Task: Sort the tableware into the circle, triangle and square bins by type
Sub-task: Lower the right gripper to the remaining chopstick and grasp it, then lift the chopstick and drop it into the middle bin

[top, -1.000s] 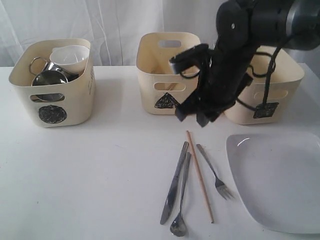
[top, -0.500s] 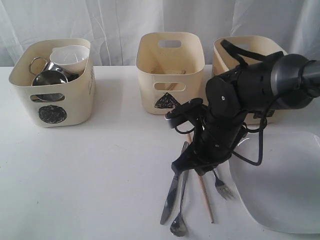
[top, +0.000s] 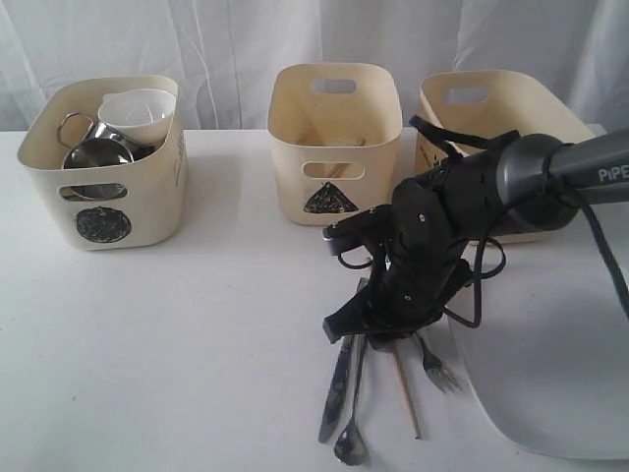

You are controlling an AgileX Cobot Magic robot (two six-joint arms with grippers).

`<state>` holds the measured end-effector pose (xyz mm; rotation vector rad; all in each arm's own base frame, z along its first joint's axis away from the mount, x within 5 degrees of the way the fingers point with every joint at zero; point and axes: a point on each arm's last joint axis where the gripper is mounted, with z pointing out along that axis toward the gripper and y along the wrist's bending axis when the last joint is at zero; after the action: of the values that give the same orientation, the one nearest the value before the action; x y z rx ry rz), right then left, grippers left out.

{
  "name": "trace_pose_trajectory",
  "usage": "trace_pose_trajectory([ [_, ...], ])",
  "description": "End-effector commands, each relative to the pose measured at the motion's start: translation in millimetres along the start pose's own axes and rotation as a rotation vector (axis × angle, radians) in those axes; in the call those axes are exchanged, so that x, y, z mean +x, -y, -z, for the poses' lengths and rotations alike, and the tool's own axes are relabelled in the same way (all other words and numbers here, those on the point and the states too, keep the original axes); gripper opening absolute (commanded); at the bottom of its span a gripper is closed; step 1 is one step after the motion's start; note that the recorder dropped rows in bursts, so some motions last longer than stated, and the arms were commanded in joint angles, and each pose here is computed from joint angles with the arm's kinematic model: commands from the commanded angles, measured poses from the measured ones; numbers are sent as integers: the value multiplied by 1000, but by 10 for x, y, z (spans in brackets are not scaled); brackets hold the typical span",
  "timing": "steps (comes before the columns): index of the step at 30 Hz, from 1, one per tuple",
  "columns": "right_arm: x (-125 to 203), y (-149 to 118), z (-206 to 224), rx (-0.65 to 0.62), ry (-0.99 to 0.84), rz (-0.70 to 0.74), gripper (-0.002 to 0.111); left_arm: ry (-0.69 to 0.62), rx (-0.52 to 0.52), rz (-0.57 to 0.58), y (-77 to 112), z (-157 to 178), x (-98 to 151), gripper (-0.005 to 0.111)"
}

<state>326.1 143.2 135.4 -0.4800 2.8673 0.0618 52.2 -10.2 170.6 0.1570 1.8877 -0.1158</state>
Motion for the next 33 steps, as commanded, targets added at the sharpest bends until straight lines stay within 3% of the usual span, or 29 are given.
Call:
trace_pose_trajectory([
  [1,32,6,-97,6,-22,3,36,1,1,16,2,0,8,0],
  [4,38,6,-122,7,-29,3,32,1,1,16,2,0,8,0],
  [10,27,4,-103,4,-16,-22,0,1,1,16,2,0,8,0],
  [21,203,5,413,-40,146,-62,0,1,1,16,2,0,8,0],
  [26,151,-8,907,-99,410,-111,0,1,1,16,2,0,8,0],
  [33,-187,149,1636,-176,957,-259,0,1,1,16,2,0,8,0],
])
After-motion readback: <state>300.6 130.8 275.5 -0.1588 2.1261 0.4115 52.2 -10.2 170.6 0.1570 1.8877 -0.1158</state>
